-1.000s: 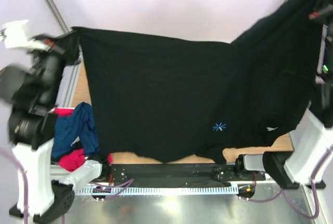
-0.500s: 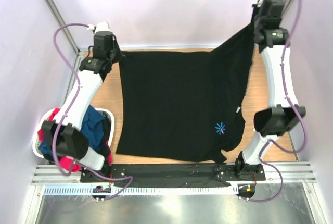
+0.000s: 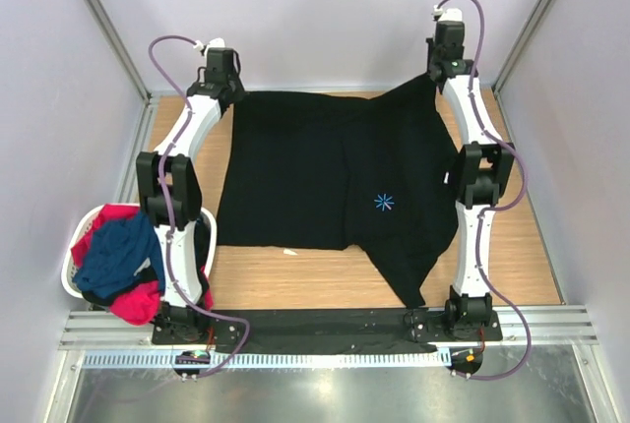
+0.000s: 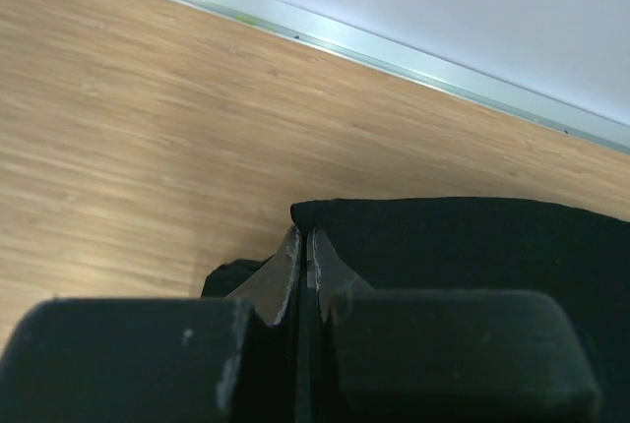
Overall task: Fold and stack the t-shirts
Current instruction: Flatten the tshirt out, then fold the tshirt
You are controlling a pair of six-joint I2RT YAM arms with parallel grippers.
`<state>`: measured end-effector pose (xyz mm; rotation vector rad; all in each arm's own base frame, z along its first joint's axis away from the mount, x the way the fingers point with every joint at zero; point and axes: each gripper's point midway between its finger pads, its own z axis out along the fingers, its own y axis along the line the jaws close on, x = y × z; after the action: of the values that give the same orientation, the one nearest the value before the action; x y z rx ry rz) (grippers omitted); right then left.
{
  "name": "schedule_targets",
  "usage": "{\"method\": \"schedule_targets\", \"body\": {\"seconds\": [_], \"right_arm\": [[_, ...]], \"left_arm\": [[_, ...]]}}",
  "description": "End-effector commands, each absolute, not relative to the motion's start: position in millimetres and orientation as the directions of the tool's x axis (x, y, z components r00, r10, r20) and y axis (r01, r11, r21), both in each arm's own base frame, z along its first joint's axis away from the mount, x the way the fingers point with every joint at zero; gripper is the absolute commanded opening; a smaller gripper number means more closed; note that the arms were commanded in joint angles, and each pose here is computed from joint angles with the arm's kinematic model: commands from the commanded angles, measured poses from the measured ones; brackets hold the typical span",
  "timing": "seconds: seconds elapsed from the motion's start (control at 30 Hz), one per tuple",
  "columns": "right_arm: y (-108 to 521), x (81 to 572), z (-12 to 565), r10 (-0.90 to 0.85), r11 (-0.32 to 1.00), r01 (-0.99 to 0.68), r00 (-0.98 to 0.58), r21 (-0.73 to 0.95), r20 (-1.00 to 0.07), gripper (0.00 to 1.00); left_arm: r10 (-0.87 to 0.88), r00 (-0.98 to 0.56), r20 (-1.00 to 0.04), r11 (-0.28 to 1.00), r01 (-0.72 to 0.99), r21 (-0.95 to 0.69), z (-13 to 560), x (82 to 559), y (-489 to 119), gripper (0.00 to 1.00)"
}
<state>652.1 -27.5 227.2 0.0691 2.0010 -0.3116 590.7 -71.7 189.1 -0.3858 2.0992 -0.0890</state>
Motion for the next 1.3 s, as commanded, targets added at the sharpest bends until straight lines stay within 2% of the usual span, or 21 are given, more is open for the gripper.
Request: {"method": "schedule_targets", "body": {"seconds": [0.0,0.27,0.43,0.83,1.07,1.27], "right_arm": [[-21,672,312,-0.087,0.962,0.24,-0.189,-0.132,-0.978,0.01],[-6,697,246,-0.054,0.966,0.234,-0.245,-0.113,-0.968,0.01],[-1,700,228,-0.028,0.965,0.243,-0.264,-0.095,-0.964,0.01],[4,681,237,-0.034,0.964,0.242,-0.314,-0.115,-0.949,0.01],[-4,672,276,-0.073,0.943,0.295,-0.263,-0.152,-0.962,0.01],[13,669,281,-0.07,0.954,0.265,-0.265,-0.142,-0.962,0.01]], "left_arm": [[-0.321,-0.385,-0.865,0.943,-0.214,-0.255,226,615,-64,0.0],[-0.382,-0.439,-0.813,0.919,-0.273,-0.285,173,633,-49,0.0],[-0.386,-0.451,-0.805,0.917,-0.282,-0.282,159,639,-40,0.0],[-0.317,-0.52,-0.794,0.948,-0.207,-0.243,114,654,-26,0.0],[-0.29,-0.519,-0.804,0.957,-0.142,-0.254,107,663,-30,0.0],[-0.293,-0.507,-0.81,0.955,-0.115,-0.274,111,668,-35,0.0]]}}
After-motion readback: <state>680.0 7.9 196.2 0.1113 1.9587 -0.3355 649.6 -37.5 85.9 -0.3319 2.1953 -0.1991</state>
